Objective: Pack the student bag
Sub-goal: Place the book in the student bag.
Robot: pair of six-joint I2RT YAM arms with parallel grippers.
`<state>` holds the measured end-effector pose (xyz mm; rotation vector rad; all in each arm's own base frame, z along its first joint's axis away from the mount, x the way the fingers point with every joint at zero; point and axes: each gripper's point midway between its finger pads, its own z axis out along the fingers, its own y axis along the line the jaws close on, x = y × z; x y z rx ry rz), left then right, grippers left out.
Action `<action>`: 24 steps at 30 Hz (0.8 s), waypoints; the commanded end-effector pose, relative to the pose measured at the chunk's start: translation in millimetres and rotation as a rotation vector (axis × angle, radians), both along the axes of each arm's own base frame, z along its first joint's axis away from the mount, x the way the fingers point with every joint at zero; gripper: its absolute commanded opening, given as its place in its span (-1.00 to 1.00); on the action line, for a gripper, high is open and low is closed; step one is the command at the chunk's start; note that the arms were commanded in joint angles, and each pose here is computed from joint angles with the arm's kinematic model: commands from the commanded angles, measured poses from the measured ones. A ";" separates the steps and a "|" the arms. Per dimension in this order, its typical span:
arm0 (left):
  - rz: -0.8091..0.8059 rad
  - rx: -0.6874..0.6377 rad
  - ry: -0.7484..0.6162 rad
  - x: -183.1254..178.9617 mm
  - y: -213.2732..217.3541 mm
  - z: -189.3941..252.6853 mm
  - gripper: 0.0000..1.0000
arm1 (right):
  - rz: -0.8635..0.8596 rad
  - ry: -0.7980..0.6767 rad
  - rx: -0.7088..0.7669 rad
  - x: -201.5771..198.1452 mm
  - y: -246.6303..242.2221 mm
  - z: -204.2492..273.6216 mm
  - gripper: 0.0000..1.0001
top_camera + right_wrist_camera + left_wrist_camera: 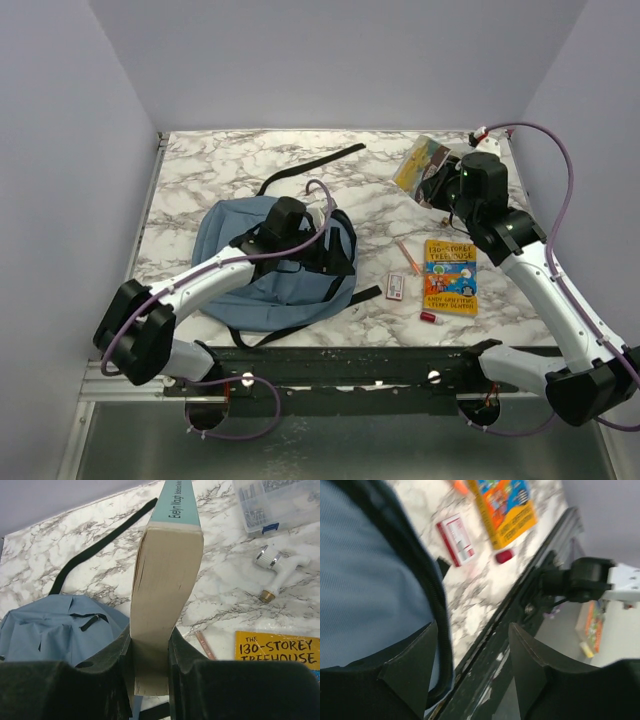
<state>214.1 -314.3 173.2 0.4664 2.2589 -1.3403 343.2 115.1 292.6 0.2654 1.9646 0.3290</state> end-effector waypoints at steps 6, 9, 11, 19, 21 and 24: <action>-0.013 0.363 -0.022 -3.6 13.7 -46.8 -0.14 | 0.057 -0.115 0.009 -4.4 5.0 35.1 -0.99; -0.034 0.434 -0.026 -7.1 14.3 -56.3 -0.39 | 0.072 -0.109 0.010 -3.4 8.1 33.1 -0.99; -0.035 0.469 -0.036 -6.9 15.4 -61.1 -0.40 | 0.083 -0.111 0.014 -3.2 10.4 35.1 -0.99; 0.012 0.617 -0.078 10.8 22.3 -72.3 -0.40 | 0.101 -0.110 0.020 -5.0 13.3 36.6 -0.99; 0.028 0.649 -0.091 15.7 24.6 -74.7 -0.40 | 0.105 -0.103 0.023 -5.7 14.1 34.6 -0.99; 0.028 0.653 -0.097 20.2 20.6 -74.3 -0.25 | 0.108 -0.095 0.022 -7.2 14.3 31.8 -0.99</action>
